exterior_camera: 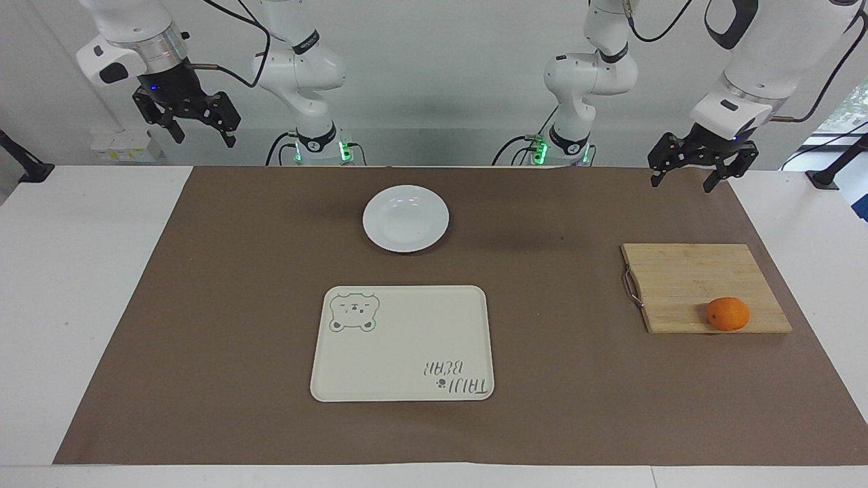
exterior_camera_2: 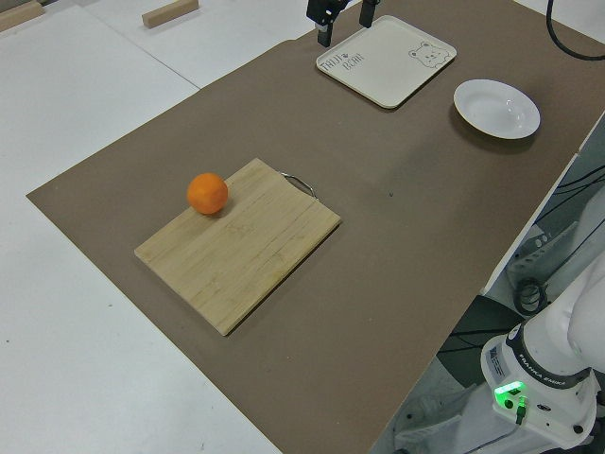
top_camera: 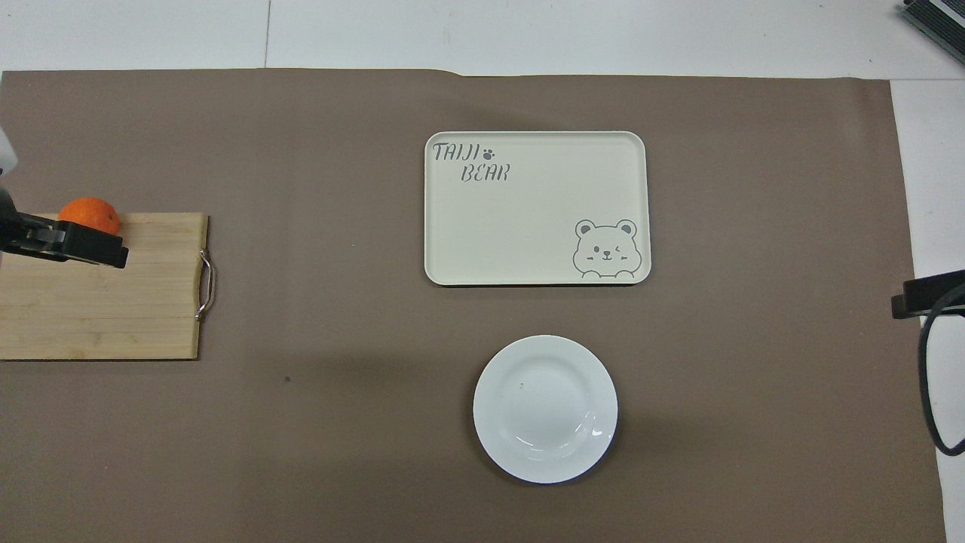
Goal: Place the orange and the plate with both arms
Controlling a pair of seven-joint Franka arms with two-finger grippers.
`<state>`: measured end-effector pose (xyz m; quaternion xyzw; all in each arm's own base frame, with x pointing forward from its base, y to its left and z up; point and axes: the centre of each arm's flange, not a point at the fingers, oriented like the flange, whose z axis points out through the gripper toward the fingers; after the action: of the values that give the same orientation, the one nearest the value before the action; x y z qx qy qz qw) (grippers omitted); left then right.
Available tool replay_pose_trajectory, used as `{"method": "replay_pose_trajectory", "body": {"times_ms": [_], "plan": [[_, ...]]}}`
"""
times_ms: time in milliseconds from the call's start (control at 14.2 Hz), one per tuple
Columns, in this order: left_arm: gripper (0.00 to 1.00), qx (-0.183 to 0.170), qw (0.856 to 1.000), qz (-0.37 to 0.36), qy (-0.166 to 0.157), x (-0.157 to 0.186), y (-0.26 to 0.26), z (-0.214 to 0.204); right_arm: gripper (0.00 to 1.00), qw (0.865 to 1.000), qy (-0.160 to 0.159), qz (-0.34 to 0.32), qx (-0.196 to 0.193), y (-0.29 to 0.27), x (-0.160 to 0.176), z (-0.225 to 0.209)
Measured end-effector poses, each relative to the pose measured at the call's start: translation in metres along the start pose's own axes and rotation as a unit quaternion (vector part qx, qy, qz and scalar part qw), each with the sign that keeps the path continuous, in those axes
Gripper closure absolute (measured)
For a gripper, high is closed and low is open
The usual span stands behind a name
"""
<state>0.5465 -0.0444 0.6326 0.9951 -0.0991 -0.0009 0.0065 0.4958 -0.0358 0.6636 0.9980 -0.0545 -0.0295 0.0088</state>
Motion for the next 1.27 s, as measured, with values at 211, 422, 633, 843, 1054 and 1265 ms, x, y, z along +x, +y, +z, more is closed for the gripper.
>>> {"method": "replay_pose_trajectory", "body": {"times_ms": [211, 422, 633, 843, 1054, 1265], "plan": [[0.00, 0.000, 1.000, 0.000, 0.001, 0.000, 0.000, -0.001, 0.00, 1.000, 0.008, -0.015, -0.002, -0.016, 0.004, -0.002], [0.00, 0.000, 1.000, 0.000, 0.003, -0.001, 0.000, -0.003, 0.00, 1.000, 0.010, -0.018, -0.003, -0.020, 0.010, 0.000], [0.00, 0.000, 1.000, 0.000, 0.003, -0.001, 0.000, -0.003, 0.00, 1.000, 0.020, -0.018, -0.002, -0.020, 0.011, -0.003], [0.00, 0.000, 1.000, 0.000, 0.003, -0.002, 0.000, -0.003, 0.00, 1.000, 0.021, -0.018, -0.002, -0.020, 0.011, -0.004], [0.00, 0.000, 1.000, -0.001, 0.003, -0.002, 0.000, -0.003, 0.00, 1.000, 0.021, -0.018, -0.002, -0.020, 0.011, -0.004], [0.00, 0.000, 1.000, -0.001, 0.003, -0.002, 0.000, -0.003, 0.00, 1.000, 0.021, -0.018, -0.002, -0.020, 0.011, -0.004]]}}
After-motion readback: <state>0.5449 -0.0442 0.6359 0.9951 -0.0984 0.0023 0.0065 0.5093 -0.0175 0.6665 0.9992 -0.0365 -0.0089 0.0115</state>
